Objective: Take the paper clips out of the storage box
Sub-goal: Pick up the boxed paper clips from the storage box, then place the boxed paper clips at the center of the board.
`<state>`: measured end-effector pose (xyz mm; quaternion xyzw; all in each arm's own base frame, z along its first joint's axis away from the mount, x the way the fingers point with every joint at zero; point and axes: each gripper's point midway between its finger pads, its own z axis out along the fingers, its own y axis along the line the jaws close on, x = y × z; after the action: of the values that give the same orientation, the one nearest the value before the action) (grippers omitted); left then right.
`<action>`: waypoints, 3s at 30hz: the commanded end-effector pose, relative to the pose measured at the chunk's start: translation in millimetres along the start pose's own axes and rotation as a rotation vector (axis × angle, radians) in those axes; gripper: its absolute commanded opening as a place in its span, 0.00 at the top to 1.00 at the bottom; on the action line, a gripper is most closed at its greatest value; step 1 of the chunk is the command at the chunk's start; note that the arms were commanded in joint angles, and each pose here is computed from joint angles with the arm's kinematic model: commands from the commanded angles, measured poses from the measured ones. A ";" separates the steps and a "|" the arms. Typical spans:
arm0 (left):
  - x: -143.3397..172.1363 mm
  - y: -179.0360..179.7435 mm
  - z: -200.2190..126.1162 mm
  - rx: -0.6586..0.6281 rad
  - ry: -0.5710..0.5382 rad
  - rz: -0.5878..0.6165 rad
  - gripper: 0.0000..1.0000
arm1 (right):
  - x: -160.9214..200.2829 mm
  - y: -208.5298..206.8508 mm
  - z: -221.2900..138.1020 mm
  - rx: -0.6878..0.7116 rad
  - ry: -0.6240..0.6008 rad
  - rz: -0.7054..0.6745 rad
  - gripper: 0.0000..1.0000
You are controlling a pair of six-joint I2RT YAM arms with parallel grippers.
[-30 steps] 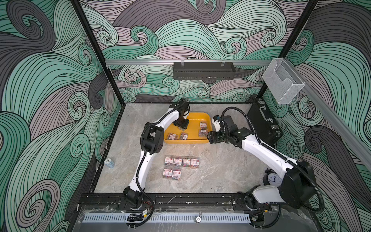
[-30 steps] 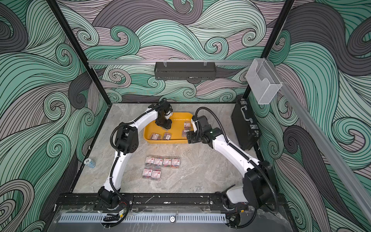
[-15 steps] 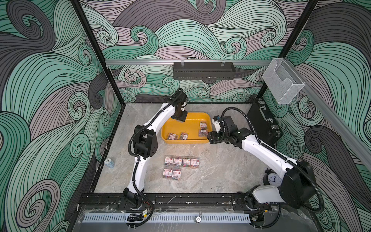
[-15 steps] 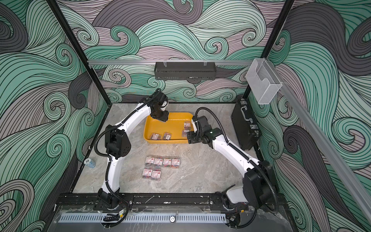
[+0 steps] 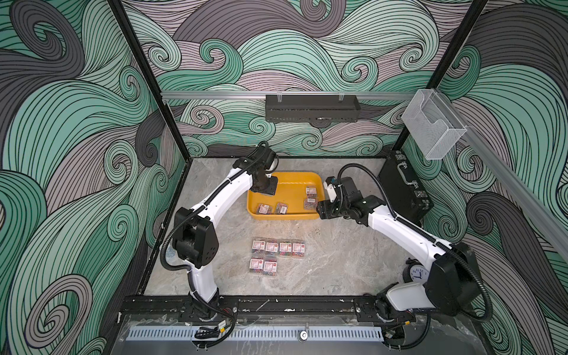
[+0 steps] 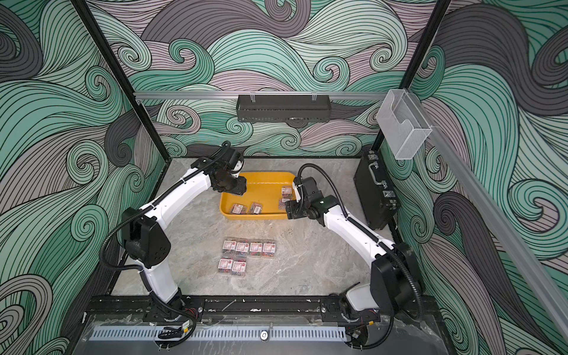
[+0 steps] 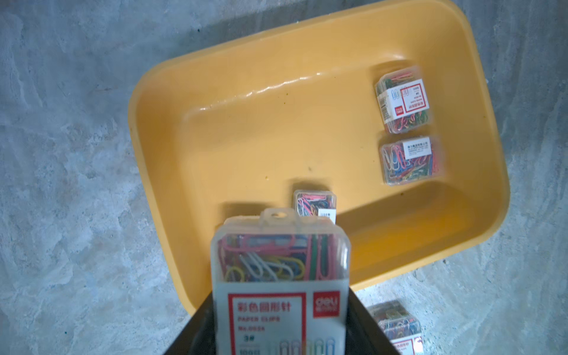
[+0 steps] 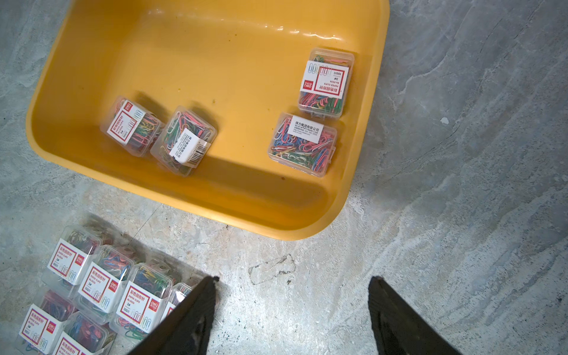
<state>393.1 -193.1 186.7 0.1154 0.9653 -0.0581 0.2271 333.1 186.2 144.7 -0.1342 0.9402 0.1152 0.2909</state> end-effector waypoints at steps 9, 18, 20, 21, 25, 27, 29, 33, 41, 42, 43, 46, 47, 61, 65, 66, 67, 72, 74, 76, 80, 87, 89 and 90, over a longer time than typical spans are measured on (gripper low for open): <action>45.2 -4.2 -35.7 -0.020 -0.049 -0.079 0.46 | -9.3 6.6 9.7 -0.029 -0.005 0.027 0.23; 121.3 -17.7 -42.9 -0.041 0.015 -0.132 0.45 | -14.3 6.9 17.3 -0.022 0.001 0.020 0.23; 140.2 -24.2 -44.6 -0.027 0.039 -0.144 0.45 | -16.5 7.2 18.9 -0.020 0.003 0.017 0.23; 149.6 -25.5 -46.3 -0.031 0.055 -0.153 0.45 | -16.9 7.2 19.6 -0.019 0.006 0.016 0.23; 180.8 -39.6 -54.9 -0.019 0.096 -0.177 0.45 | -21.3 6.4 22.5 -0.009 0.004 0.011 0.23; 192.2 -50.5 -55.4 -0.004 0.105 -0.195 0.45 | -23.8 5.0 25.2 -0.002 0.004 0.013 0.23; 202.2 -64.1 -51.5 0.016 0.120 -0.208 0.45 | -25.1 6.7 27.9 -0.006 0.008 0.013 0.23; 218.7 -96.0 -40.1 0.038 0.156 -0.219 0.45 | -27.4 8.7 30.5 -0.014 0.010 0.018 0.23; 238.8 -130.3 -16.5 0.008 0.201 -0.240 0.43 | -25.6 8.3 28.7 -0.015 0.011 0.016 0.23; 242.1 -130.0 -12.0 -0.013 0.208 -0.245 0.43 | -25.3 8.7 28.3 -0.016 0.011 0.015 0.23; 244.8 -130.2 -7.8 -0.028 0.212 -0.244 0.43 | -25.3 8.5 27.5 -0.016 0.012 0.015 0.23; 251.1 -138.2 2.6 -0.029 0.236 -0.239 0.43 | -24.9 8.4 25.1 -0.016 0.007 0.012 0.23; 253.0 -141.4 4.9 -0.027 0.242 -0.235 0.43 | -24.2 8.3 25.0 -0.015 0.009 0.011 0.23; 277.4 -137.8 36.5 -0.126 0.289 -0.212 0.42 | -23.1 6.8 22.1 -0.009 0.011 0.015 0.23; 280.6 -138.2 42.6 -0.134 0.301 -0.197 0.42 | -23.1 7.0 22.0 -0.008 0.012 0.017 0.23; 281.4 -139.8 43.5 -0.130 0.306 -0.193 0.43 | -22.1 6.8 22.4 -0.008 0.015 0.017 0.23; 282.1 -139.2 44.7 -0.134 0.308 -0.193 0.43 | -23.0 6.8 22.1 -0.007 0.013 0.016 0.23; 283.6 -135.4 48.8 -0.155 0.315 -0.178 0.44 | -22.9 5.8 21.8 -0.001 0.014 0.016 0.23; 283.7 -133.6 51.0 -0.162 0.318 -0.178 0.47 | -22.8 5.6 22.5 0.000 0.015 0.016 0.23; 283.7 -133.4 51.8 -0.163 0.319 -0.175 0.48 | -22.4 5.7 22.9 -0.001 0.016 0.016 0.23; 281.1 -130.8 52.9 -0.175 0.316 -0.165 0.48 | -22.1 5.6 22.6 -0.001 0.017 0.016 0.24; 278.5 -123.5 56.8 -0.198 0.316 -0.161 0.48 | -20.6 4.8 22.6 0.003 0.018 0.014 0.23; 277.9 -121.6 57.0 -0.205 0.316 -0.162 0.48 | -20.5 4.4 22.7 0.005 0.019 0.013 0.23; 277.1 -120.9 57.0 -0.207 0.313 -0.163 0.48 | -20.7 4.3 22.2 0.005 0.018 0.013 0.23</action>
<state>138.5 -275.3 25.5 0.0225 0.9969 0.0102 0.0750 362.0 205.1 132.1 -0.1284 0.9453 0.1194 0.2750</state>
